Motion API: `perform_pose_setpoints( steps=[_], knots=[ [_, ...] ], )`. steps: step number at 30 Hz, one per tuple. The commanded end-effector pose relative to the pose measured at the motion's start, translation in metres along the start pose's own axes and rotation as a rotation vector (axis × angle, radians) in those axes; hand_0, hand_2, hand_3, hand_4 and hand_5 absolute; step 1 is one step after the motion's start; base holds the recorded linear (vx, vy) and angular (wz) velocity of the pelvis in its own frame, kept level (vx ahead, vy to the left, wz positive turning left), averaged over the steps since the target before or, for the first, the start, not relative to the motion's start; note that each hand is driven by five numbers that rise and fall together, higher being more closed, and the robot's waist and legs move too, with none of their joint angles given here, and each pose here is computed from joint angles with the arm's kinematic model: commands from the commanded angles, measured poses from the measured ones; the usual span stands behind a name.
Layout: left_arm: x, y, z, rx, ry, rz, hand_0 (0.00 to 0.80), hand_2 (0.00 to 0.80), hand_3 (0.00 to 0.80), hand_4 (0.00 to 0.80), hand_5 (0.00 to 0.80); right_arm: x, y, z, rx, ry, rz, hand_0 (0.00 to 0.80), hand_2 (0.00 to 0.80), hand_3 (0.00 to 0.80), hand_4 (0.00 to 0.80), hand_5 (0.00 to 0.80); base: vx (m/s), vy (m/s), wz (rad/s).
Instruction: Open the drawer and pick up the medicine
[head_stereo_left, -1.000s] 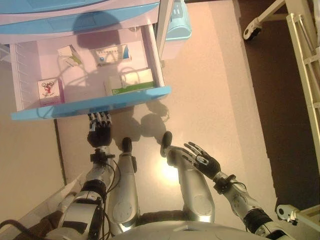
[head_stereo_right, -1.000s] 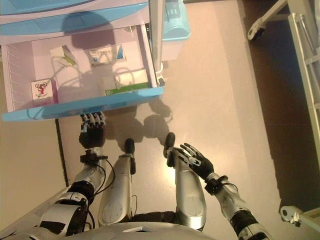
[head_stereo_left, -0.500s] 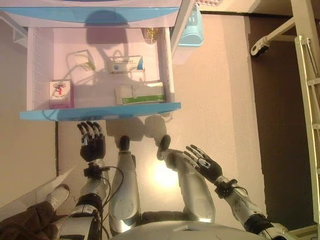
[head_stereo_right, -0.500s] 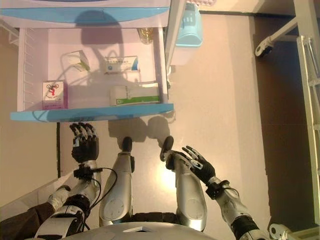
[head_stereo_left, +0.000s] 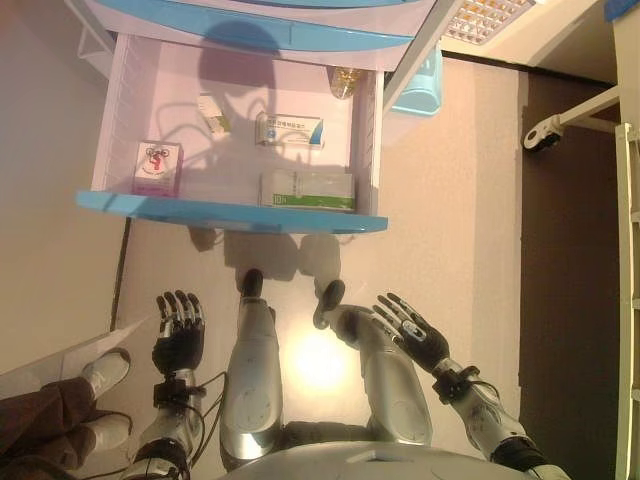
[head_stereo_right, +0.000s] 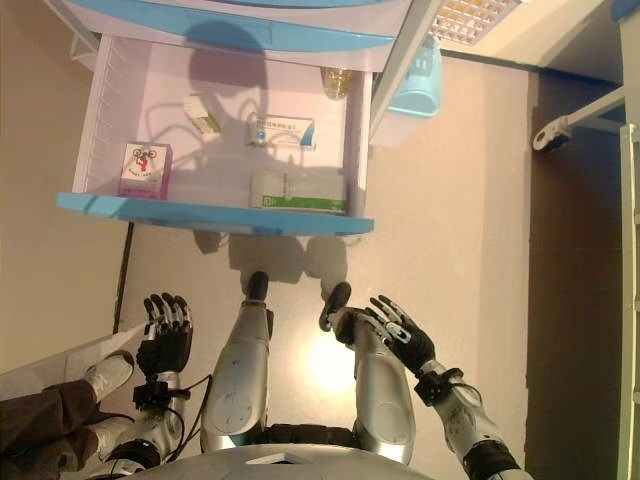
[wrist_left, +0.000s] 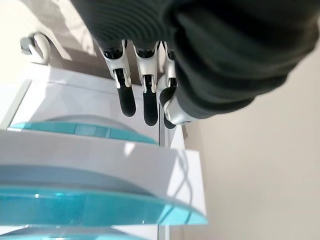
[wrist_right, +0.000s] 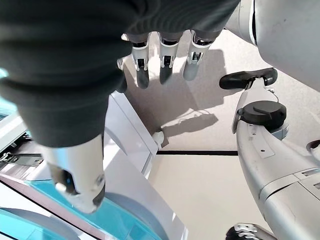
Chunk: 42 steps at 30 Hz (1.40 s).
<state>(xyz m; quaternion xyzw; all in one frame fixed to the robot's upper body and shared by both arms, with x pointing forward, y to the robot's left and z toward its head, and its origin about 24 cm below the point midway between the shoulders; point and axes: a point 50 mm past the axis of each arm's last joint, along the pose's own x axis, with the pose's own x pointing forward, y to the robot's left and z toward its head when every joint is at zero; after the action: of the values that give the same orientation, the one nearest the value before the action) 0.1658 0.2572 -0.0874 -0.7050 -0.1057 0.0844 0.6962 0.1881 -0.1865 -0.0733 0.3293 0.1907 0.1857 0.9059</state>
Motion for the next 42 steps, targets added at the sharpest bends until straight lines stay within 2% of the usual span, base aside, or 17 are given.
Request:
perform_pose_setpoints(
  steps=[1, 9, 13, 16, 25, 28, 33, 39, 42],
  knots=[
    [-0.025, 0.009, 0.014, 0.067, 0.055, 0.117, 0.000, 0.000, 0.000, 0.000, 0.000, -0.019, -0.005, 0.000, 0.032, -0.090, -0.061, 0.000, 0.000, 0.000, 0.000, 0.000, 0.028, 0.013, 0.16],
    [-0.039, 0.024, 0.018, 0.263, 0.164, 0.349, 0.000, 0.000, 0.000, 0.000, 0.000, -0.039, -0.038, 0.021, -0.130, -0.197, -0.459, 0.000, 0.000, 0.000, 0.000, 0.000, 0.049, 0.015, 0.07],
    [-0.048, 0.026, 0.019, 0.349, 0.217, 0.394, 0.000, 0.000, 0.000, 0.000, 0.000, -0.051, -0.036, 0.059, -0.358, -0.340, -0.593, 0.000, 0.000, 0.000, 0.000, 0.000, 0.020, 0.041, -0.04],
    [-0.057, 0.026, 0.023, 0.425, 0.250, 0.432, 0.000, 0.000, 0.000, 0.000, 0.000, -0.057, -0.018, 0.099, -0.627, -0.472, -0.620, 0.000, 0.000, 0.000, 0.000, 0.000, 0.087, 0.049, -0.08],
    [-0.074, 0.029, 0.033, 0.456, 0.277, 0.487, 0.000, 0.000, 0.000, 0.000, 0.000, -0.079, 0.047, 0.208, -1.224, -0.822, -0.513, 0.000, 0.000, 0.000, 0.000, 0.000, 0.045, 0.056, -0.14],
    [-0.075, 0.028, 0.038, 0.485, 0.283, 0.495, 0.000, 0.000, 0.000, 0.000, 0.000, -0.075, 0.081, 0.235, -1.470, -0.892, -0.445, 0.000, 0.000, 0.000, 0.000, 0.000, 0.012, 0.044, -0.13],
    [-0.066, 0.026, 0.040, 0.529, 0.302, 0.489, 0.000, 0.000, 0.000, 0.000, 0.000, -0.062, 0.142, 0.277, -1.756, -0.988, -0.304, 0.000, 0.000, 0.000, 0.000, 0.000, -0.002, 0.023, -0.09],
    [-0.052, 0.022, 0.043, 0.590, 0.315, 0.488, 0.000, 0.000, 0.000, 0.000, 0.000, -0.044, 0.206, 0.304, -1.909, -1.028, -0.118, 0.000, 0.000, 0.000, 0.000, 0.000, 0.001, 0.003, 0.01],
    [-0.051, 0.021, 0.044, 0.618, 0.323, 0.495, 0.000, 0.000, 0.000, 0.000, 0.000, -0.037, 0.223, 0.309, -1.947, -1.012, -0.054, 0.000, 0.000, 0.000, 0.000, 0.000, 0.013, 0.012, 0.04]
  ],
)
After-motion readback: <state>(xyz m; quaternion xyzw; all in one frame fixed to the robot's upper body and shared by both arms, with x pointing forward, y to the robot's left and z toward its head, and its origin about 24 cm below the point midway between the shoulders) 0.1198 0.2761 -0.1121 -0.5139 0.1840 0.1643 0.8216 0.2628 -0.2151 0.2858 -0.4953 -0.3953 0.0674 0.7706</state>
